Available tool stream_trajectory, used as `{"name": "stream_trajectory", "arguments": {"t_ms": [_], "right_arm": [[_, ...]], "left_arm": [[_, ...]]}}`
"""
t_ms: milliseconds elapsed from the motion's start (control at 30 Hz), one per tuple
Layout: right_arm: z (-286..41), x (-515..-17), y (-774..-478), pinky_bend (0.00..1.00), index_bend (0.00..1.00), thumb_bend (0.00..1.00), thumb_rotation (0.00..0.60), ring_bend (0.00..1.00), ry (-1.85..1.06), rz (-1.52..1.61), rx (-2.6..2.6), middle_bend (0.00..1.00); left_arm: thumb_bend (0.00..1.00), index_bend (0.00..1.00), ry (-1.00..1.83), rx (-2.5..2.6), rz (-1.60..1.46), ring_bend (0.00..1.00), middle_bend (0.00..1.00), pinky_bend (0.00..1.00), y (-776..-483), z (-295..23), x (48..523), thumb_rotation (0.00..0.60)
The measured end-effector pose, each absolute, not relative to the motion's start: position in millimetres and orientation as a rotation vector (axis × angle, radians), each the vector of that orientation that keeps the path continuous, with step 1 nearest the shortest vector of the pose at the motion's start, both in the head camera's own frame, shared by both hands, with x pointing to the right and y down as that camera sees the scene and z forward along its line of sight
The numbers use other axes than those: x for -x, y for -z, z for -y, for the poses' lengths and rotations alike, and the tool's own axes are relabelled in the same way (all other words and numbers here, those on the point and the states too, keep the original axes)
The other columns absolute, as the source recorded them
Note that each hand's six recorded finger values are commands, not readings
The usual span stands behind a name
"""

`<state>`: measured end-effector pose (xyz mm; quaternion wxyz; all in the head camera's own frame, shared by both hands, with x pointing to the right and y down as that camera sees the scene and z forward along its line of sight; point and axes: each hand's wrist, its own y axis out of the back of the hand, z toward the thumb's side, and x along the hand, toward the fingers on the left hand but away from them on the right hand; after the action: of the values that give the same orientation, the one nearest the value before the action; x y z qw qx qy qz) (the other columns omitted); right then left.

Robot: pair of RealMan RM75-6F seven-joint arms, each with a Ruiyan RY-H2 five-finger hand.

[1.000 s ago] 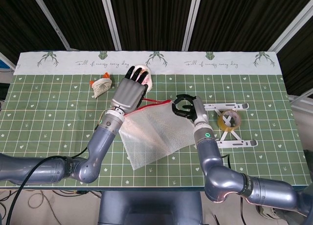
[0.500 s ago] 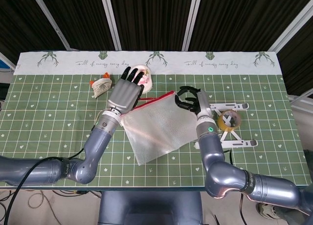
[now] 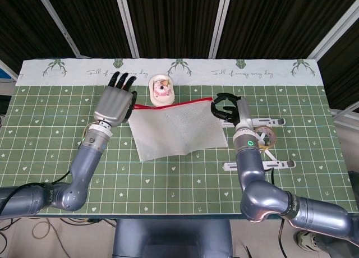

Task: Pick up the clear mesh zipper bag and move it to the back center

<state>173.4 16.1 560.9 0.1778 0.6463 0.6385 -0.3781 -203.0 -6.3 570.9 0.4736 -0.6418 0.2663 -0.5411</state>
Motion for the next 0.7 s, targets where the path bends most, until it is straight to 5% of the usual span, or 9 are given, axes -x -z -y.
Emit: {"name": "stream_trajectory", "arguments": {"t_ms": [700], "right_arm": [[-12.3,-211.7,-565.8,0.24,0.66,0.55,0.600,0.07,1.120,-1.877,-1.764,0.27]], "left_arm": [[0.43,0.58,1.371,1.494,-0.676,0.00,0.11,0.00,-551.0,18.0,262.7,0.600]]}}
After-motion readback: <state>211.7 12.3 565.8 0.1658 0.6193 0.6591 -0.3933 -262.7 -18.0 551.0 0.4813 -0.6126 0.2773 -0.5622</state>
